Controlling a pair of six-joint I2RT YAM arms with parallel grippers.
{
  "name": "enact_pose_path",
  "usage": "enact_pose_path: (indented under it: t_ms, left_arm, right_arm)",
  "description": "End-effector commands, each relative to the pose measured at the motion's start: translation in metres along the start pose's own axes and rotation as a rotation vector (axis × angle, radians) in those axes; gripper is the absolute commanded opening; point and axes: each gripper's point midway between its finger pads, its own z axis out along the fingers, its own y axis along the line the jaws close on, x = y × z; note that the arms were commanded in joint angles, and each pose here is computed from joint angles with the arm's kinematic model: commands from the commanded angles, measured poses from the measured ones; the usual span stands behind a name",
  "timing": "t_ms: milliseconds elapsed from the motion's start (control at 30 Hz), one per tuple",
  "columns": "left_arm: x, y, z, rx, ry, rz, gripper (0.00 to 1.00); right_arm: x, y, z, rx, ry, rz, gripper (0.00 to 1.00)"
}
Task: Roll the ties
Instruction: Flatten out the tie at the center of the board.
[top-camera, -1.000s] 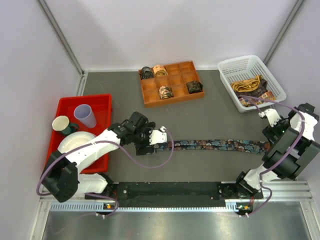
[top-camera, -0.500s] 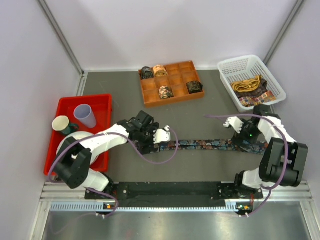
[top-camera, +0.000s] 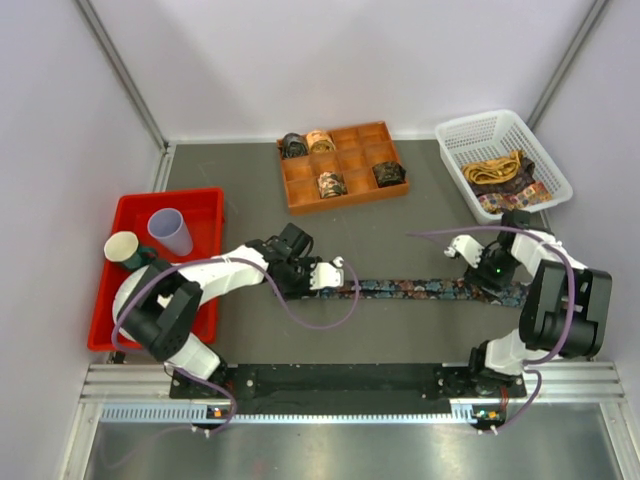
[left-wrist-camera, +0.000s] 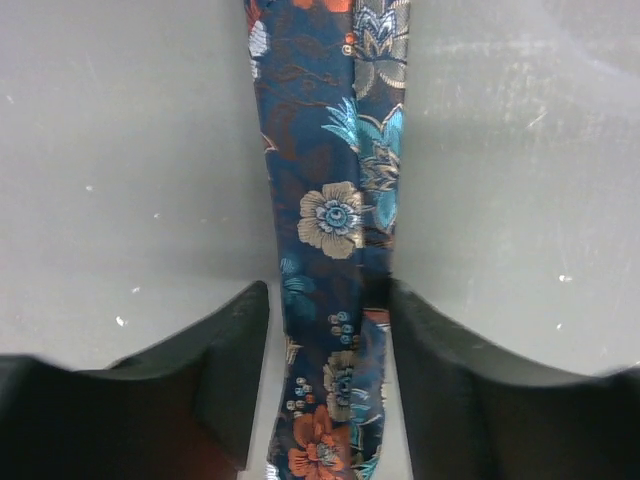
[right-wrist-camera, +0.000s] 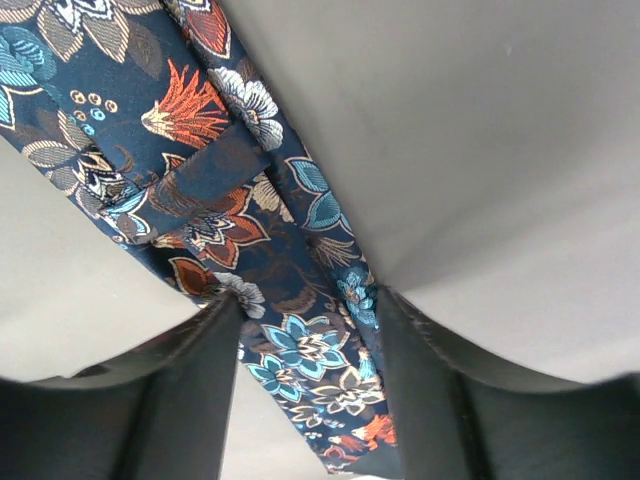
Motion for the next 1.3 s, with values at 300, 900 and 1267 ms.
enact_pose_path:
  t_ms: [300, 900, 1267]
  left_arm:
    - [-0.05, 0.001, 0.028, 0.033, -0.075, 0.032, 0.36]
    - [-0.07, 0.005, 0.026, -0.023, -0.069, -0.007, 0.7]
    - [-0.158, 0.046, -0.12, -0.299, -0.402, -0.119, 0.99]
  right_arm:
    - [0.07, -0.092, 0.002, 0.177, 0.136, -0.12, 0.41]
    - [0.081, -0.104, -0.028, 0.224, 0.13, -0.145, 0.68]
    - [-0.057, -0.076, -0.188, 0.394, -0.364, 0.023, 0.99]
